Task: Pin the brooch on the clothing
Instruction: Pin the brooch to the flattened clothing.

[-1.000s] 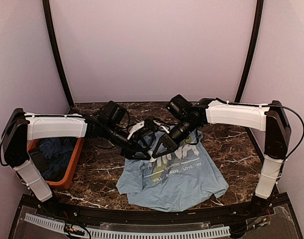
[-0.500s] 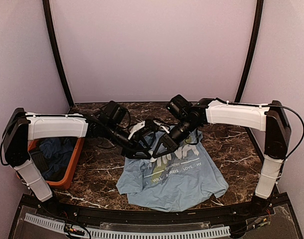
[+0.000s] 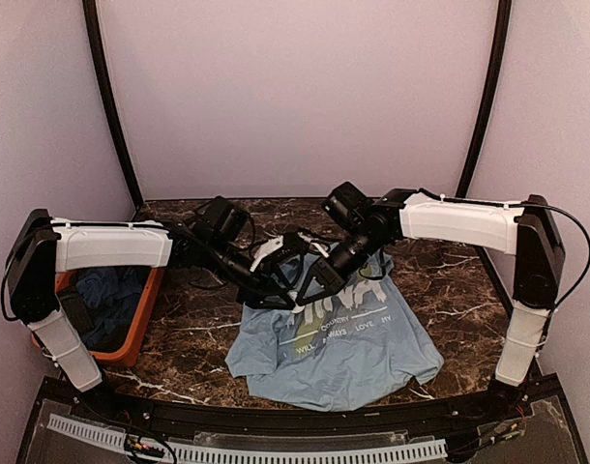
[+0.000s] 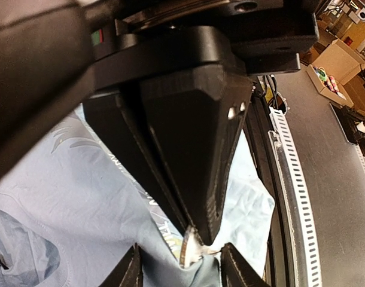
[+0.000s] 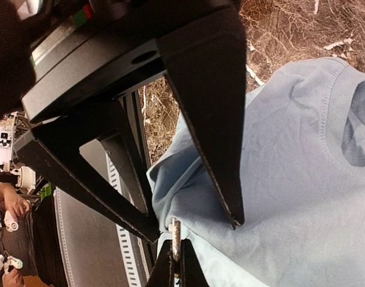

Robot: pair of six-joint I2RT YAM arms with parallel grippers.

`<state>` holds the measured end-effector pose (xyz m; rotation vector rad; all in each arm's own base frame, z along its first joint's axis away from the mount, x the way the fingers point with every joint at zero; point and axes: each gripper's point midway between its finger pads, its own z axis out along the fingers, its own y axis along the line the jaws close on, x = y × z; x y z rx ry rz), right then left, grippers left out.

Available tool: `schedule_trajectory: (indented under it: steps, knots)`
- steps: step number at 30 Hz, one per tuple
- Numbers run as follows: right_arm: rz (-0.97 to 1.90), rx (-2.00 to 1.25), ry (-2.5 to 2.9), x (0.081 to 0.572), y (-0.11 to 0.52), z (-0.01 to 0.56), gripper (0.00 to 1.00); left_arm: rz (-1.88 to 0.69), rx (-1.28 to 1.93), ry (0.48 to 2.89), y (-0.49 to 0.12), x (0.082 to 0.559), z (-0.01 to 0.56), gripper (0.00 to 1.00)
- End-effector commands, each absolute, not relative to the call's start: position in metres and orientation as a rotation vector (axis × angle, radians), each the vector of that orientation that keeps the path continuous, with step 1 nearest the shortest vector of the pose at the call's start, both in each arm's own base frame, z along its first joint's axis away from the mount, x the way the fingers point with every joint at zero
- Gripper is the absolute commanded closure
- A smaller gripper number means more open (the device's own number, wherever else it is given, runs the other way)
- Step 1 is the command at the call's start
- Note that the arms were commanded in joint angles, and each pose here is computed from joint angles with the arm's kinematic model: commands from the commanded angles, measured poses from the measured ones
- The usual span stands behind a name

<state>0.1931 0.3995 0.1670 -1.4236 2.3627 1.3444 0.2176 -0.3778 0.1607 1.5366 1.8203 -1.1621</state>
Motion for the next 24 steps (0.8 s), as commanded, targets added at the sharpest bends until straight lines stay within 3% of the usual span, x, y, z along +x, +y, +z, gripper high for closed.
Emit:
schedule_trajectory:
  steps: [1,11,24]
  knots:
    - [1.375,-1.447,2.287,0.192,0.409,0.185,1.00,-1.117,1.544,1.845,-0.379,0.220,0.157,0.57]
    - [1.380,-1.448,2.279,0.190,0.408,0.188,1.00,-1.019,1.519,1.892,-0.377,0.233,0.149,0.68]
    - [1.390,-1.459,2.272,0.187,0.410,0.188,1.00,-0.931,1.489,1.957,-0.374,0.245,0.139,0.73]
